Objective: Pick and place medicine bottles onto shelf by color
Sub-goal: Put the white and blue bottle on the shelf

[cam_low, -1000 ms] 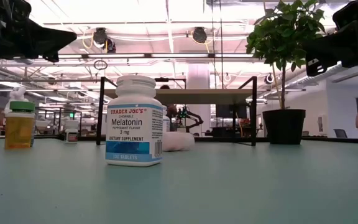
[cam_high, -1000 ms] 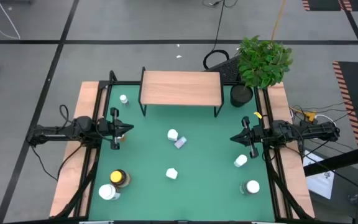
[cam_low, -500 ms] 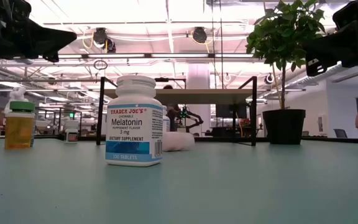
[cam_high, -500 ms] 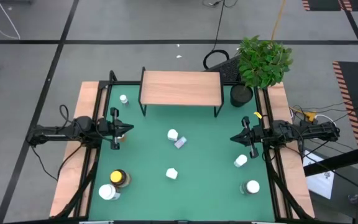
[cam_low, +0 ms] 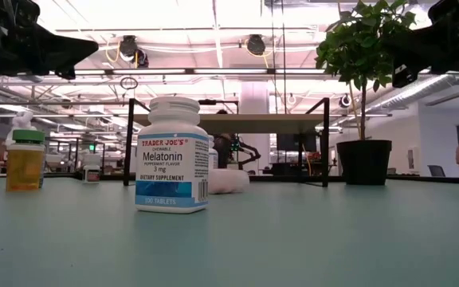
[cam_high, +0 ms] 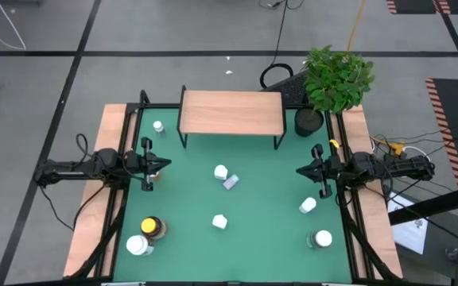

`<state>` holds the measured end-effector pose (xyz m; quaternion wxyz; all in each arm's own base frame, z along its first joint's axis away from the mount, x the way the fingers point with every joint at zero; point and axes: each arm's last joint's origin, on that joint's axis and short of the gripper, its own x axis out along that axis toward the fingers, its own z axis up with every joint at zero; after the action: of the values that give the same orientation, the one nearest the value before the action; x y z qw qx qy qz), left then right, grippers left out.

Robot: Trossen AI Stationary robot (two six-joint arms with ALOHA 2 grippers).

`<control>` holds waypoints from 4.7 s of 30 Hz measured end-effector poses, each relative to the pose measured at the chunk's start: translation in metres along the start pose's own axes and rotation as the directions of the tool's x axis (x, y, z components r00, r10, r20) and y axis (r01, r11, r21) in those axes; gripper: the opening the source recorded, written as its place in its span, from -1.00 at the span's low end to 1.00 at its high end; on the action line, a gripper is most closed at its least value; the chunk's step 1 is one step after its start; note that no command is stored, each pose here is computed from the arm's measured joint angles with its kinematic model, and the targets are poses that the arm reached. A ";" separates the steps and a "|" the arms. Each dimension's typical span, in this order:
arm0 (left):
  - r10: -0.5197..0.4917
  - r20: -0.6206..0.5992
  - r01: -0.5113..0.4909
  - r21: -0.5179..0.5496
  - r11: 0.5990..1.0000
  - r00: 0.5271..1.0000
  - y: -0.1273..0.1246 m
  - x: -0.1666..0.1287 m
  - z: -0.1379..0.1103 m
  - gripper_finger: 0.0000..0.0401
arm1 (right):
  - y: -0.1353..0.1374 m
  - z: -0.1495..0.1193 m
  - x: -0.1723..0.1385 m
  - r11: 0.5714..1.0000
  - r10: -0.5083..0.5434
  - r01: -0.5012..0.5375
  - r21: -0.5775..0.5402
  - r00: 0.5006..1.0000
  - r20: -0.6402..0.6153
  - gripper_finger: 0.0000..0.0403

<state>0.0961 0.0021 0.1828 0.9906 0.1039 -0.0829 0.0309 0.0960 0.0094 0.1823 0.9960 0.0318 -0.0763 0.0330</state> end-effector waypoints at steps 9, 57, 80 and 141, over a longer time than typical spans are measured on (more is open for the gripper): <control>0.010 0.044 -0.010 -0.008 1.000 0.999 0.001 0.000 0.004 -0.93 | 0.000 0.004 0.000 0.999 0.002 -0.004 0.039 0.999 0.042 -1.00; 0.659 -0.508 -0.764 0.002 0.645 0.555 0.039 0.031 0.030 0.05 | -0.028 -0.009 0.015 0.820 -0.560 0.564 0.099 0.826 -0.059 -0.07; 0.459 -0.884 -0.907 0.117 0.405 0.091 0.134 0.015 -0.020 0.15 | -0.028 -0.003 0.016 0.827 -0.554 0.551 0.114 0.833 -0.001 -0.07; 0.601 -0.752 -0.760 0.217 0.613 0.270 0.195 0.094 0.144 -0.23 | -0.027 -0.002 0.017 0.853 -0.511 0.507 0.123 0.859 0.005 -0.07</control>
<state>0.1501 0.1660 0.3766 0.8156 -0.0593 0.3071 0.4869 0.1144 -0.0160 0.1815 0.9640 0.1096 -0.0819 -0.2279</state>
